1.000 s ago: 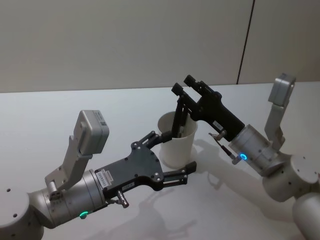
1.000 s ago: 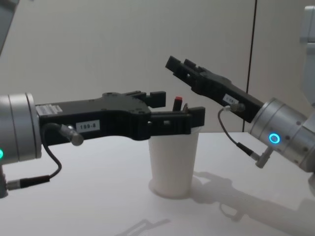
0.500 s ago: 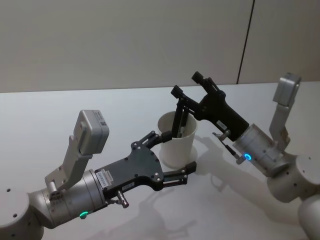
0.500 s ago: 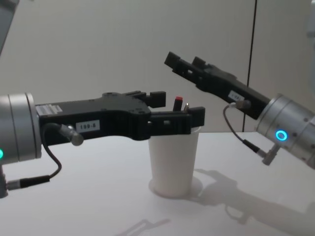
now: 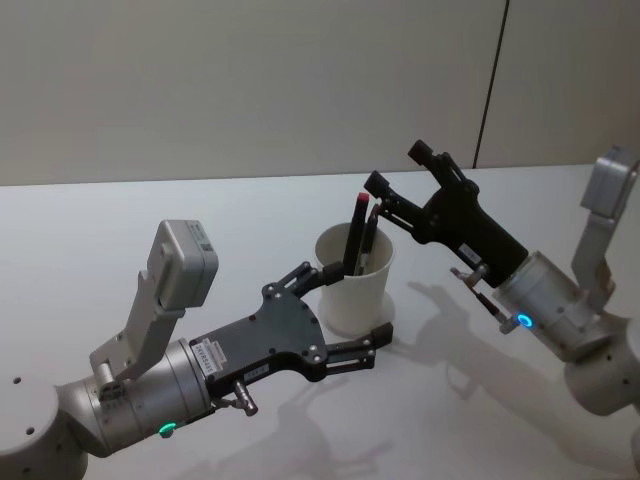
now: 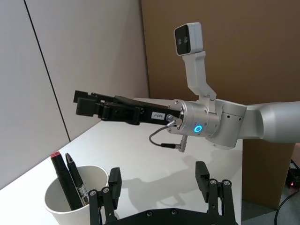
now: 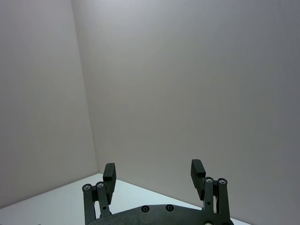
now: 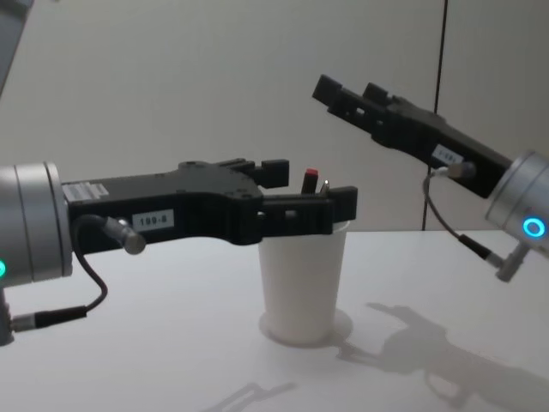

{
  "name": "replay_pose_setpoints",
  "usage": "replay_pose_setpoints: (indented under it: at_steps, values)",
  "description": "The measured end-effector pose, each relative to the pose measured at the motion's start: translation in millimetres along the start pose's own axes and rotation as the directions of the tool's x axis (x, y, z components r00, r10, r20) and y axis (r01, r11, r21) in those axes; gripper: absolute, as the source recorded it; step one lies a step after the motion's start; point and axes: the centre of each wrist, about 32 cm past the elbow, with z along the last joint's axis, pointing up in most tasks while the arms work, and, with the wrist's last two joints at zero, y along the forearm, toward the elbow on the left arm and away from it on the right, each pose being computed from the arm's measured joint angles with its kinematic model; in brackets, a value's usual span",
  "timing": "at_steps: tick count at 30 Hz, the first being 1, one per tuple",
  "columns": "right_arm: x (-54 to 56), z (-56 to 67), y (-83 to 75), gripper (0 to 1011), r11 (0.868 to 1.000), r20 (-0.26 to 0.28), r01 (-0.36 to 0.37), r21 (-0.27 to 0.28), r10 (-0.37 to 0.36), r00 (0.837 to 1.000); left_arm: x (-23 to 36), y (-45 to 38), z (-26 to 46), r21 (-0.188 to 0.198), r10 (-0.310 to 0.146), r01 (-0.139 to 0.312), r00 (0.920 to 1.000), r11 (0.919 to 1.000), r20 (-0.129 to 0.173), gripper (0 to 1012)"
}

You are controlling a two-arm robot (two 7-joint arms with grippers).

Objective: Place the pen into the pen holder.

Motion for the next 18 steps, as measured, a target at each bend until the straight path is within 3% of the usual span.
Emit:
replay_pose_setpoints:
  at_steps: [18]
  values:
    - [-6.4, 15.2, -14.8, 1001, 1.0, 0.035, 0.014, -0.01, -0.013, 0.999, 0.0, 0.0, 0.0, 0.0, 0.0, 0.0, 1.0, 1.0, 0.0, 1000]
